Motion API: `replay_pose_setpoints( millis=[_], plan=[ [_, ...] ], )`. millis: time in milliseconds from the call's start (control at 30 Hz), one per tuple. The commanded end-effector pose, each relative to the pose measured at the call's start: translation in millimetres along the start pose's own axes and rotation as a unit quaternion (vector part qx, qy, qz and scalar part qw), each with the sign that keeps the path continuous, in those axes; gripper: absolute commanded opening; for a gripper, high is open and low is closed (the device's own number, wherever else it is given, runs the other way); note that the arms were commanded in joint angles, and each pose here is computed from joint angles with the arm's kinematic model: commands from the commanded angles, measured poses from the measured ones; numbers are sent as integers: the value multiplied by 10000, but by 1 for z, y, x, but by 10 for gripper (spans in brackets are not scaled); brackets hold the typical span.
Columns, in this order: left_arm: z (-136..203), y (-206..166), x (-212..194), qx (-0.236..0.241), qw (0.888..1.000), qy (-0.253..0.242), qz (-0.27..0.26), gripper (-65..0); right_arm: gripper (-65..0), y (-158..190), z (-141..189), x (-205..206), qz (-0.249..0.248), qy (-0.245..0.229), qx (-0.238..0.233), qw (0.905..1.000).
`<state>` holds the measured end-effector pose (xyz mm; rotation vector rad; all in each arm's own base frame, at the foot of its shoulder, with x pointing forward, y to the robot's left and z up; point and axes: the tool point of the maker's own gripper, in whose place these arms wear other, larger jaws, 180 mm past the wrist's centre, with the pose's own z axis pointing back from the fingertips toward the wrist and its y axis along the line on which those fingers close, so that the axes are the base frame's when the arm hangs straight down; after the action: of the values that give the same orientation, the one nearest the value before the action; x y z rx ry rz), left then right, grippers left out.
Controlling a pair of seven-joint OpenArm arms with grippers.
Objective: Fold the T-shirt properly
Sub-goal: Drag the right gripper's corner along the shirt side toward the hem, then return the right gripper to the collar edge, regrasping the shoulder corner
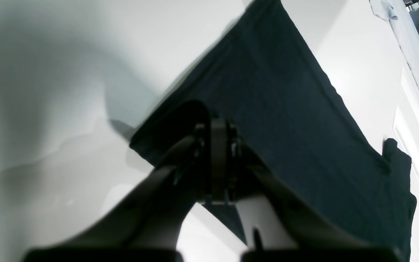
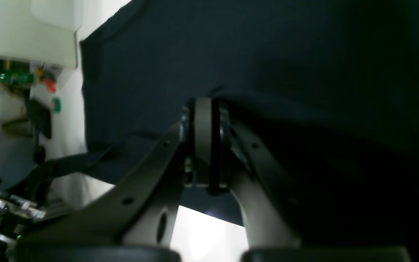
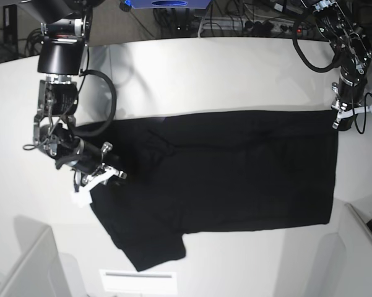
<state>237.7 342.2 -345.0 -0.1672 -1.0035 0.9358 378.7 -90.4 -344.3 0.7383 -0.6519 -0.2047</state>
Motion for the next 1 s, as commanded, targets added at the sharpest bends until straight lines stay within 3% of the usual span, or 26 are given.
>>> replay_pose_setpoints(
  millis=[0,767,833,900,967],
  plan=[
    [2,-5,15,-82,9997,-221,-63,-650,-650,6,4,22,105,-245,79,9996],
    [-9,-10,23,-126,9995,-274,5,-650,-650,-5,-1,22,-41,-128,-8,9999],
    [-9,-9,24,-122,9995,-283,1,-648,-507,-5,-1,22,-50,-136,-12,9999],
    [-9,-10,26,-129,9995,-302,1,-541,-365,-5,-1,23,-58,-158,-7,9999],
    [-9,-10,32,-133,9993,-345,-58,-428,-309,-6,-1,22,-63,-153,-10,9999]
  ],
)
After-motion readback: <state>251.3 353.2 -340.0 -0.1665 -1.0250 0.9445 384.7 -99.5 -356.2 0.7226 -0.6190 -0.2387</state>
